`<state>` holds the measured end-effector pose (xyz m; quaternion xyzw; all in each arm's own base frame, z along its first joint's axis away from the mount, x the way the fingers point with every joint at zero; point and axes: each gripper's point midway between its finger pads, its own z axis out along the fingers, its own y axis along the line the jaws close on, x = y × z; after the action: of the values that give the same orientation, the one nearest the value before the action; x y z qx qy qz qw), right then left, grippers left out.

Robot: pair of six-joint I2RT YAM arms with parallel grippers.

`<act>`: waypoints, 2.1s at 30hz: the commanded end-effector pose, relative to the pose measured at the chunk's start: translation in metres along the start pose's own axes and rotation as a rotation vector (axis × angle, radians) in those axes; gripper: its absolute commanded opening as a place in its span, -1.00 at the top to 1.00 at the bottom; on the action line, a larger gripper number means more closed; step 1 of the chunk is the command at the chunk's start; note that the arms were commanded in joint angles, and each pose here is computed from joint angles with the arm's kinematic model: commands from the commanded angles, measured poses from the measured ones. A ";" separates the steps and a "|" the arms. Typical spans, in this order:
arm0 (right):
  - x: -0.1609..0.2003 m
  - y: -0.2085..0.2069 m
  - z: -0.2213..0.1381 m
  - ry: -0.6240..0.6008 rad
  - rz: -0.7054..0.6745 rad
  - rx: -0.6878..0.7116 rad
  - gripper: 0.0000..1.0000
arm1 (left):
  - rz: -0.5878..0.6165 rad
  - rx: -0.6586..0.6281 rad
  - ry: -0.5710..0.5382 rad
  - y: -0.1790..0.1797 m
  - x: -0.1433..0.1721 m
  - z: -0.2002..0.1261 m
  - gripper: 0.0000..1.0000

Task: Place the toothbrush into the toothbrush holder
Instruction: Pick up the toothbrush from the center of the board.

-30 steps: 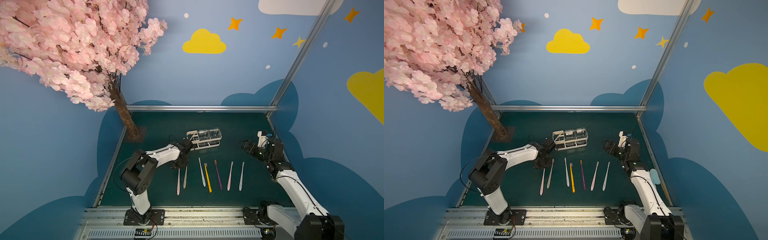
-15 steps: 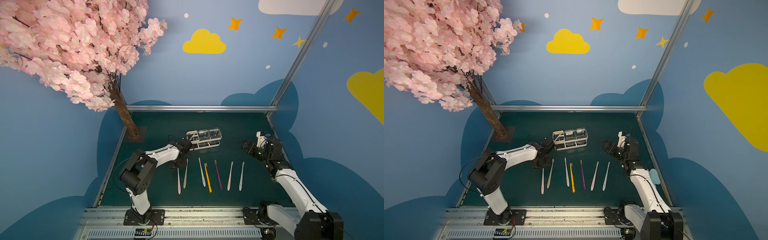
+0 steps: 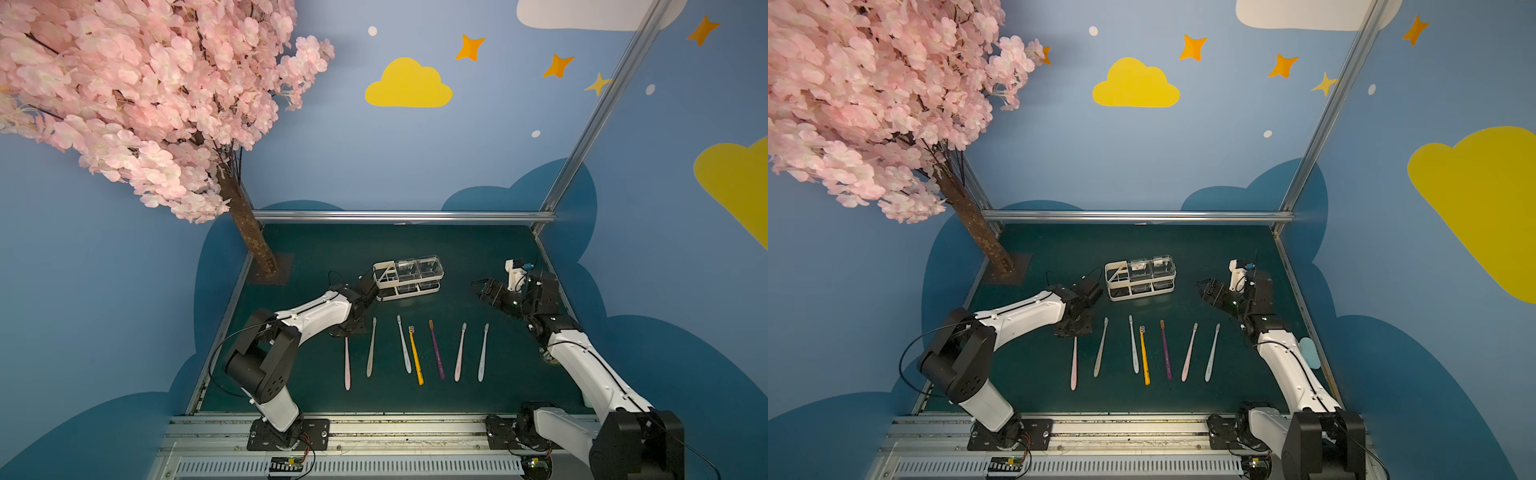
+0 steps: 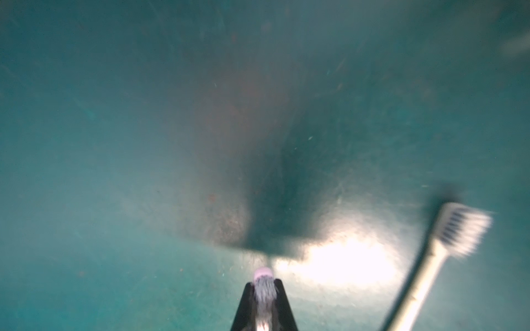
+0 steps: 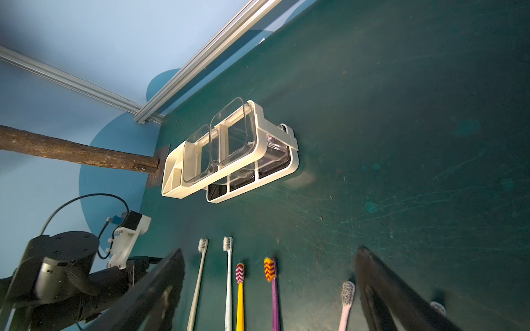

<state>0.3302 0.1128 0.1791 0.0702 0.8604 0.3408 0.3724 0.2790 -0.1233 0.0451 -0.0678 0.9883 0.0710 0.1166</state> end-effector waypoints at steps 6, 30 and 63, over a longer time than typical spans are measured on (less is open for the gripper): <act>-0.001 0.023 0.006 0.037 -0.055 -0.073 -0.84 | -0.004 0.047 -0.062 -0.001 -0.014 -0.028 0.94; 0.086 0.134 0.039 0.350 -0.275 -0.455 -0.84 | -0.011 0.169 -0.154 -0.001 -0.025 -0.082 0.95; 0.269 0.222 0.089 0.565 -0.418 -0.643 -0.45 | -0.043 0.306 -0.270 -0.023 -0.058 -0.117 0.95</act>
<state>0.1640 0.4158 0.1045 -0.3207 0.7902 0.4959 0.1638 0.3100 -0.1562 0.1660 -0.0561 0.9623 -0.0669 0.2575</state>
